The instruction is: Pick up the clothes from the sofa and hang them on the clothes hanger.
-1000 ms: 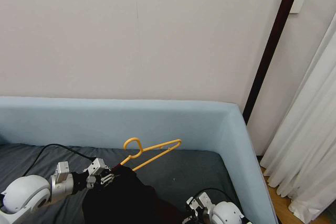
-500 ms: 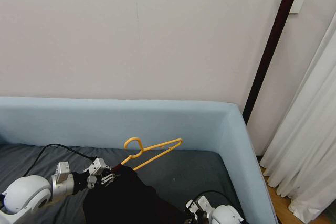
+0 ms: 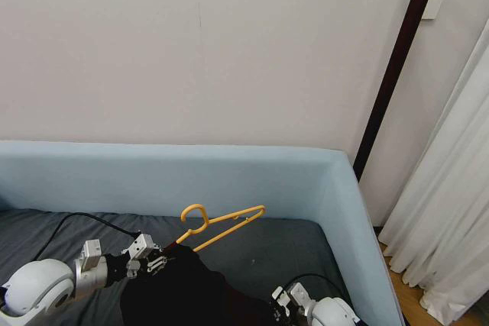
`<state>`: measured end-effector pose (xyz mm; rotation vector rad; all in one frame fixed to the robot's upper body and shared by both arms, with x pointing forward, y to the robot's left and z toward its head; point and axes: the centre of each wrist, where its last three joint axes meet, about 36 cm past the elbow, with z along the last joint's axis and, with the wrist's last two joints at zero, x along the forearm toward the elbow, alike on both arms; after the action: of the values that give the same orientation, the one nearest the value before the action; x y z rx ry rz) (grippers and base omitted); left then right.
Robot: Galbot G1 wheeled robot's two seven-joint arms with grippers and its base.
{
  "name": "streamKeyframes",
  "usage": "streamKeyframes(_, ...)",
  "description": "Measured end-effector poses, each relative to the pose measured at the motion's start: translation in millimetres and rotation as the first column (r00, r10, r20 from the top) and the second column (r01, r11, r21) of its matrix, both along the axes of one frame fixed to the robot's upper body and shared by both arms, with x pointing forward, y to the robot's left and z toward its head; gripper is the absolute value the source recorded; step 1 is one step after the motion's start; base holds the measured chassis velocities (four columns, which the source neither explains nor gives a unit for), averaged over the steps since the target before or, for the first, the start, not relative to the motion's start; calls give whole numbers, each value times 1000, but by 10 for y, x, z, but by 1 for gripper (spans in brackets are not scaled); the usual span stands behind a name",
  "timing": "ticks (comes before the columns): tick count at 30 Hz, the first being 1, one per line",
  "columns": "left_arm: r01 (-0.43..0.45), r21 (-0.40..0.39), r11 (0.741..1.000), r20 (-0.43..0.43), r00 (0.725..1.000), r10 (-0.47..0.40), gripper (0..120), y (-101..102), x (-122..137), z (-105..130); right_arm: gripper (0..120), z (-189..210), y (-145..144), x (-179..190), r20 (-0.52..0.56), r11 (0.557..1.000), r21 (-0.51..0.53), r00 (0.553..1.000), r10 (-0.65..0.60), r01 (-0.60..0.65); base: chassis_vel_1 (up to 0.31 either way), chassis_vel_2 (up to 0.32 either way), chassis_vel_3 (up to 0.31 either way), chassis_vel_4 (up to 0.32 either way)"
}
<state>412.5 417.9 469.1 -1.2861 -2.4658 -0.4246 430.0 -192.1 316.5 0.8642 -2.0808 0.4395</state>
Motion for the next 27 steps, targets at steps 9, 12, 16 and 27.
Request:
streamKeyframes(9, 18, -25, 1000, -14, 1000, -18, 1, 105, 8, -144, 0, 759, -239, 178, 77, 974, 206, 991, -107, 89, 0, 0, 0, 0)
streamKeyframes(12, 25, -39, 999, -13, 1000, -25, 1, 134, 31, -159, 0, 1015, -331, 245, 107, 956, 265, 982, -157, 124, 0, 0, 0, 0)
streamKeyframes(16, 18, -56, 998, -2, 1000, -18, 1, 161, 68, -158, 0, 1242, -438, 313, 144, 935, 316, 966, -214, 160, 0, 0, 0, 0)
streamKeyframes(27, 54, -145, 988, 48, 998, -48, 1, 184, 186, 24, 0, 1469, -587, 463, 268, 883, 410, 895, -356, 228, 0, 0, 0, 0)
